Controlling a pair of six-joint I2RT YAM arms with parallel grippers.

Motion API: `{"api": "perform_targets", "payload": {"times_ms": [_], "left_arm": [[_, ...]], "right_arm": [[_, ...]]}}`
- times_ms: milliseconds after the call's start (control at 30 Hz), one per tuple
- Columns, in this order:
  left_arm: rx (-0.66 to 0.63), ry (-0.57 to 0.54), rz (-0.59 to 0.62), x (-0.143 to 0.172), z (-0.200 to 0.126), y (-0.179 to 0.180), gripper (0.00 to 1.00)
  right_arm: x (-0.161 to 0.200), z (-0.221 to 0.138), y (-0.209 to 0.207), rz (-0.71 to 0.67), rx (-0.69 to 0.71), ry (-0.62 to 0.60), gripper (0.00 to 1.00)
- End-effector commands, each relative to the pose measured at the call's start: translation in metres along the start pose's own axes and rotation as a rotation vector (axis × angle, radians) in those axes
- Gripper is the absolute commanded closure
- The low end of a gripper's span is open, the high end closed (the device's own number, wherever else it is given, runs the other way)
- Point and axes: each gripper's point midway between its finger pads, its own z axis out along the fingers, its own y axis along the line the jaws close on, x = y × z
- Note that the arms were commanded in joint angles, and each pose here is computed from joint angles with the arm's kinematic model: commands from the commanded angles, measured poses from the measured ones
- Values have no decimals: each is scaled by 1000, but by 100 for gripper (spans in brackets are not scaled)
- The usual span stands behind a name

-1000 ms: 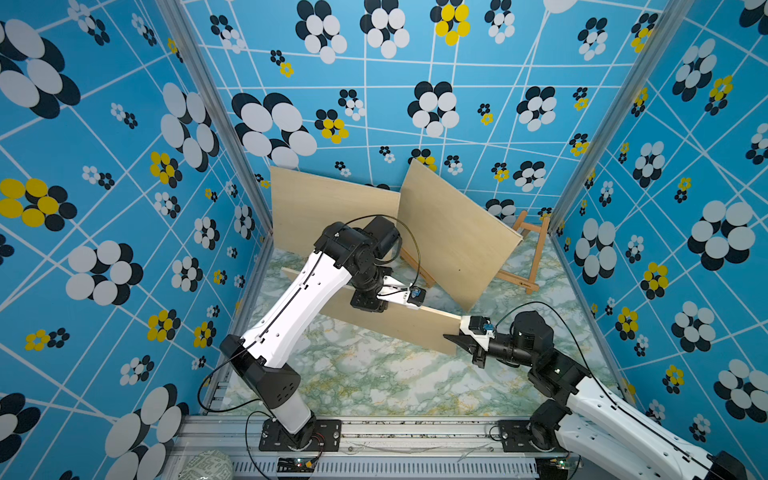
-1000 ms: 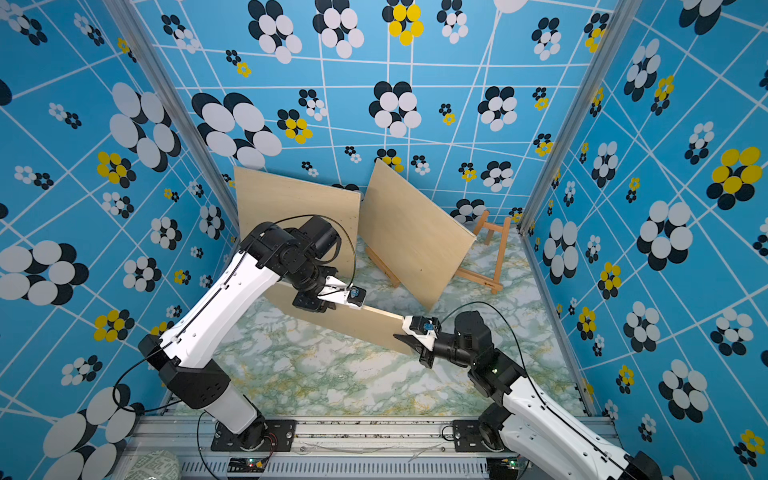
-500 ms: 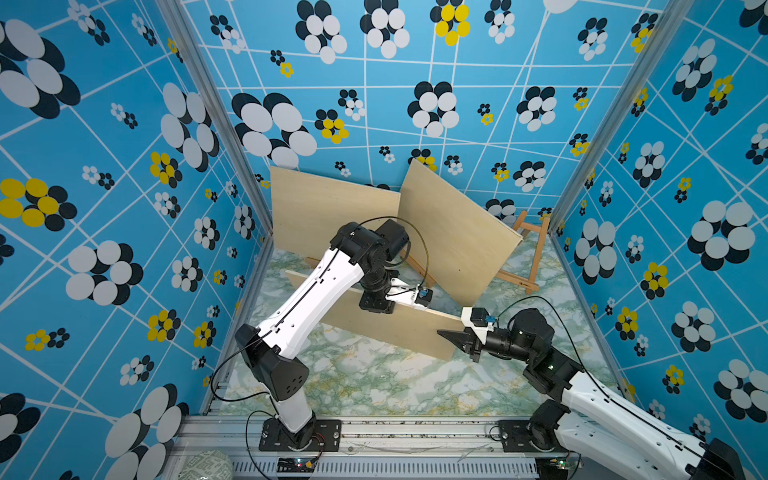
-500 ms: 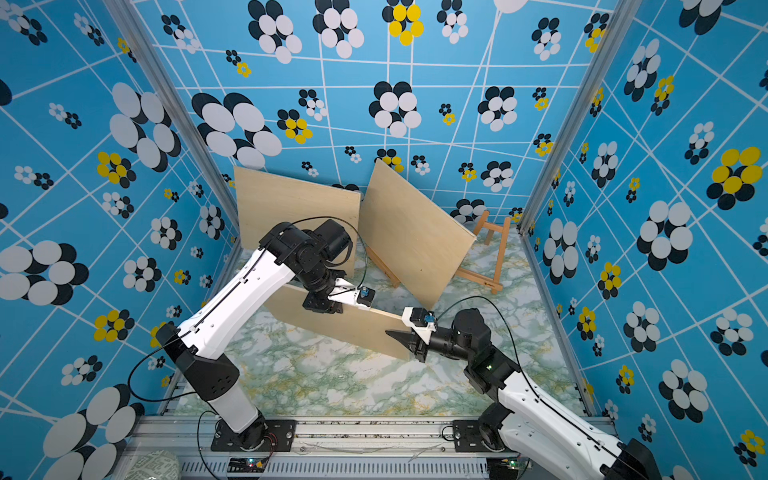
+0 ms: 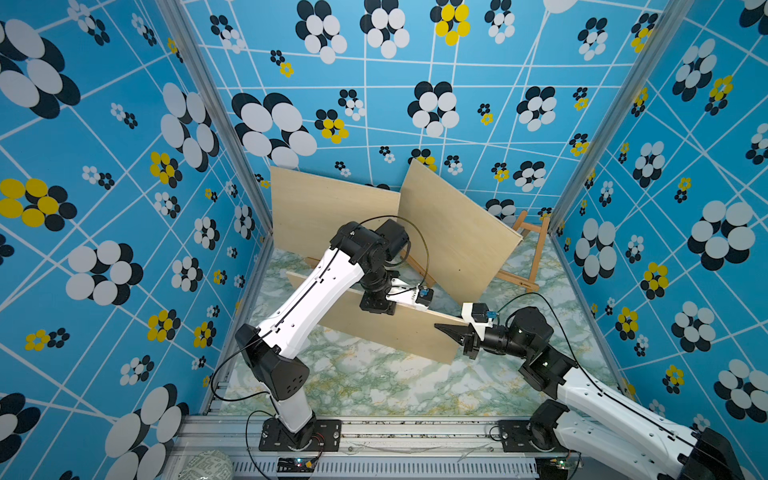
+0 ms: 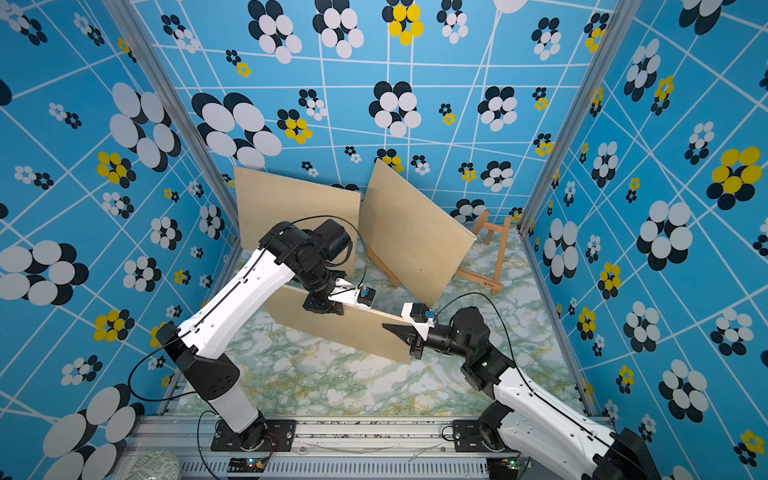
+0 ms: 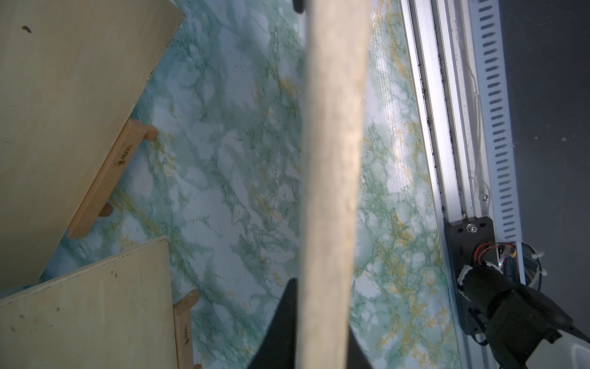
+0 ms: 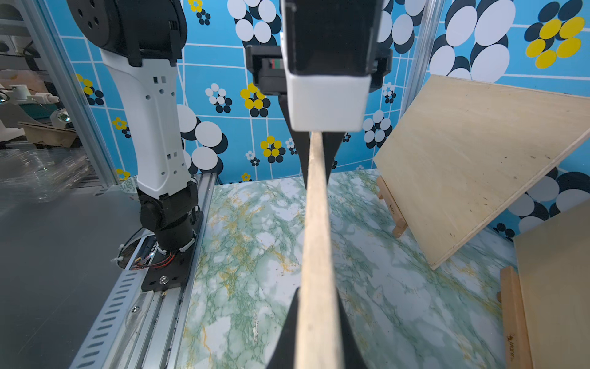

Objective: Assemble the easel
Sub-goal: Pick up the drawing board from the center of the board.

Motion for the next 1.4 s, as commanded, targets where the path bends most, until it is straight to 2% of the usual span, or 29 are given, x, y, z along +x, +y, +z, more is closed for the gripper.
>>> {"api": "perform_targets", "payload": {"times_ms": [0,100,167,267,333,400,467,600,667,833,1000,1200,1367], "left_arm": [[-157,-98,-40,-19,-30,18,45],[-292,-150,-106,-22,-53,35,40],[-409,-213,-186,-22,-75,49,34],[-609,-337,-320,-18,-111,64,31],[-733,-485,-503,-10,-138,71,25],[-771,-633,-654,2,-156,66,23],[-766,-762,-782,16,-167,59,23],[-779,-902,-971,46,-171,47,23],[-777,-916,-1056,59,-167,41,23],[-727,-923,-1364,98,-144,32,23],[-660,-936,-1529,123,-107,21,22],[-578,-1020,-1682,143,-93,16,22],[-603,-1026,-1745,155,-84,6,22]], "right_arm": [[-35,-13,5,-63,18,-87,100],[-46,-22,5,-53,45,-109,100],[-53,-26,4,-38,65,-119,100],[-59,-32,-1,8,104,-112,100],[-59,-35,-5,43,135,-83,100],[-60,-38,-7,42,155,-74,100],[-61,-41,-11,41,188,-81,100],[-60,-38,-13,54,189,-59,100],[-62,-37,-14,62,189,-69,100],[-64,-35,-24,94,226,-82,100],[-78,-36,-30,114,249,-102,100],[-102,-43,-34,158,255,-172,100],[-122,-53,-35,170,264,-241,100]]}}
